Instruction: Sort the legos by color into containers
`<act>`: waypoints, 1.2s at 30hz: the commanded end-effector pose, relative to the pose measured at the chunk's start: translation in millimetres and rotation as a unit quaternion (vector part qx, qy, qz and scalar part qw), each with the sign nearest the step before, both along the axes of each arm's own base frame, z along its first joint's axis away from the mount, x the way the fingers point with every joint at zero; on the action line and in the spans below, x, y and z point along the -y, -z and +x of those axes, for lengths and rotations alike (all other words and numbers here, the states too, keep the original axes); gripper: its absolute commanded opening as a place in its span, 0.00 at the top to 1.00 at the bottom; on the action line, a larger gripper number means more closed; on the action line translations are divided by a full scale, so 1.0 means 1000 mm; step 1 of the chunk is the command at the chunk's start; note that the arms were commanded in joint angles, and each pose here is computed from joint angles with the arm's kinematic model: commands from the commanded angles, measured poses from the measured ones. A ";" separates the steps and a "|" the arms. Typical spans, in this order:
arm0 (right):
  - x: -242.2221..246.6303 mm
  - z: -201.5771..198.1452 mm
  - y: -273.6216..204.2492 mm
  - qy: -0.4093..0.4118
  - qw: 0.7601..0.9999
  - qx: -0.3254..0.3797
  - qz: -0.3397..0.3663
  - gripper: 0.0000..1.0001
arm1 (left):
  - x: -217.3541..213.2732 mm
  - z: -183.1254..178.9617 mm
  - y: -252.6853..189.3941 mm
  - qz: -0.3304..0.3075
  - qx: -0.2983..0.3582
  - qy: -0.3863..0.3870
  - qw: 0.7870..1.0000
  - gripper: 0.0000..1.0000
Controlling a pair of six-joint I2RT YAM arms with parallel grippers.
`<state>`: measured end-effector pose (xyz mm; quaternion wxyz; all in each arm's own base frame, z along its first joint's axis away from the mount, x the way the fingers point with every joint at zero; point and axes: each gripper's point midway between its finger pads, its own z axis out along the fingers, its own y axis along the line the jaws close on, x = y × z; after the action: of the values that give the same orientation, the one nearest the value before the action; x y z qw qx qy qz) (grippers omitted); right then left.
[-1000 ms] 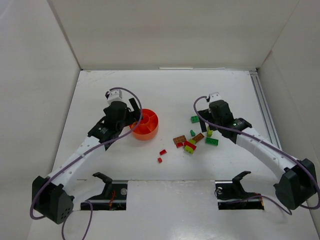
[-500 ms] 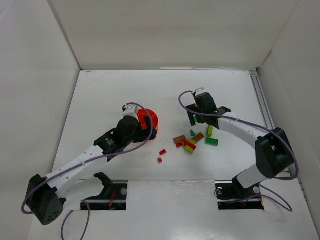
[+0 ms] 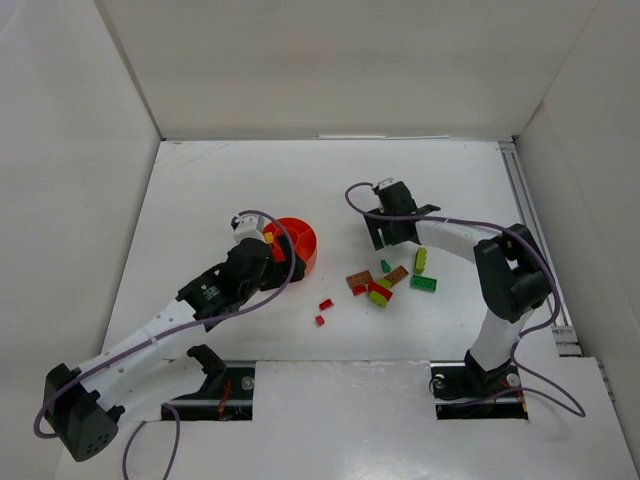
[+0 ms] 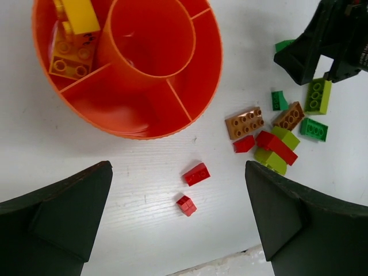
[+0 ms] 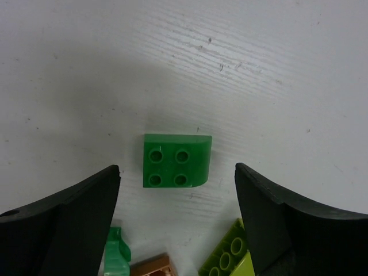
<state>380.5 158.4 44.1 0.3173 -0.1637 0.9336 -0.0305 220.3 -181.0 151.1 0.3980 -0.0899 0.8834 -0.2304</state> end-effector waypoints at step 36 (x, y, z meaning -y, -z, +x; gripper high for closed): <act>-0.050 0.019 -0.059 -0.099 0.991 0.069 0.060 0.74 | -0.051 0.007 -0.044 0.014 0.036 -0.137 0.990 0.00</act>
<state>390.8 166.0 41.7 0.3198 -0.1838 0.9295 0.0059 224.6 -135.3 176.6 0.4421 -0.1664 0.8673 -0.1571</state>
